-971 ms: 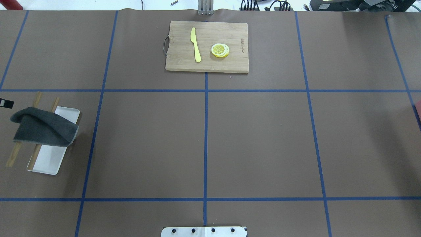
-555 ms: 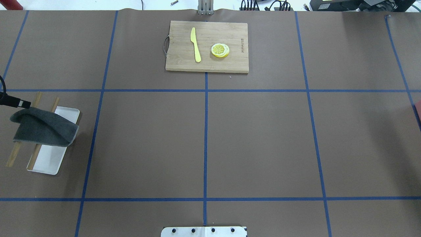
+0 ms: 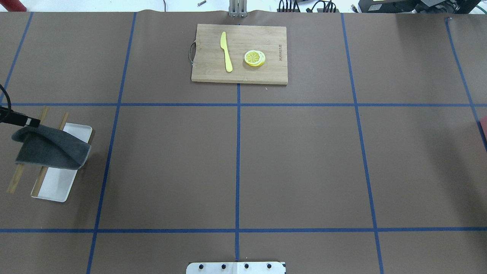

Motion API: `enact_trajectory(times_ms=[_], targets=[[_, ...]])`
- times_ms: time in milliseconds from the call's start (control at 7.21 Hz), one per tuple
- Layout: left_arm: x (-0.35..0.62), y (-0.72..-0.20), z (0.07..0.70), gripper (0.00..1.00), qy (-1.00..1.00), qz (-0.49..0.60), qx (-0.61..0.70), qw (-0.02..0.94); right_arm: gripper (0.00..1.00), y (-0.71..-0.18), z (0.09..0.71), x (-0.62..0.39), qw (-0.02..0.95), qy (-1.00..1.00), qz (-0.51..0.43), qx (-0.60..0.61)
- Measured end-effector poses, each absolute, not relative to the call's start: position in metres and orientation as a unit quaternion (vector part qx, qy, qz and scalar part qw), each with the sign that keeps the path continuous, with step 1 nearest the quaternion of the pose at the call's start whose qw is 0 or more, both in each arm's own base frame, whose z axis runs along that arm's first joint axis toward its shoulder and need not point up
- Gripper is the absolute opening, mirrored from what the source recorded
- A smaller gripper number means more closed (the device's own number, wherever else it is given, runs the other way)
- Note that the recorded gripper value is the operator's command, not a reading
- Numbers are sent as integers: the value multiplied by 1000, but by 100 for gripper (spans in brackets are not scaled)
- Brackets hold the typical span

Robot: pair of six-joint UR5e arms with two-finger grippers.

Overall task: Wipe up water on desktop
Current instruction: 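Reach the left gripper down and grasp the grey cloth on the white tray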

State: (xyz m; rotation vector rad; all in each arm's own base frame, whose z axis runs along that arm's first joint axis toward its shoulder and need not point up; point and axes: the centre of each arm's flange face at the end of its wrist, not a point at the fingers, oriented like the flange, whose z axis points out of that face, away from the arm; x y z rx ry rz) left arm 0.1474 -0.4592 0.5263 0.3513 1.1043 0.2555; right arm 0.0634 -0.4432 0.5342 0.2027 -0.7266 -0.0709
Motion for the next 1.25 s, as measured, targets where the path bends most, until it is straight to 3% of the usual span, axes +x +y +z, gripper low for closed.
enact_trajectory(times_ms=[1109, 1248], targets=[[147, -452, 530, 52, 526, 126, 163, 825, 100, -444, 534, 63, 929, -356, -28, 96], [145, -447, 533, 46, 529, 129, 162, 823, 100, -444, 534, 63, 929, -356, -27, 95]])
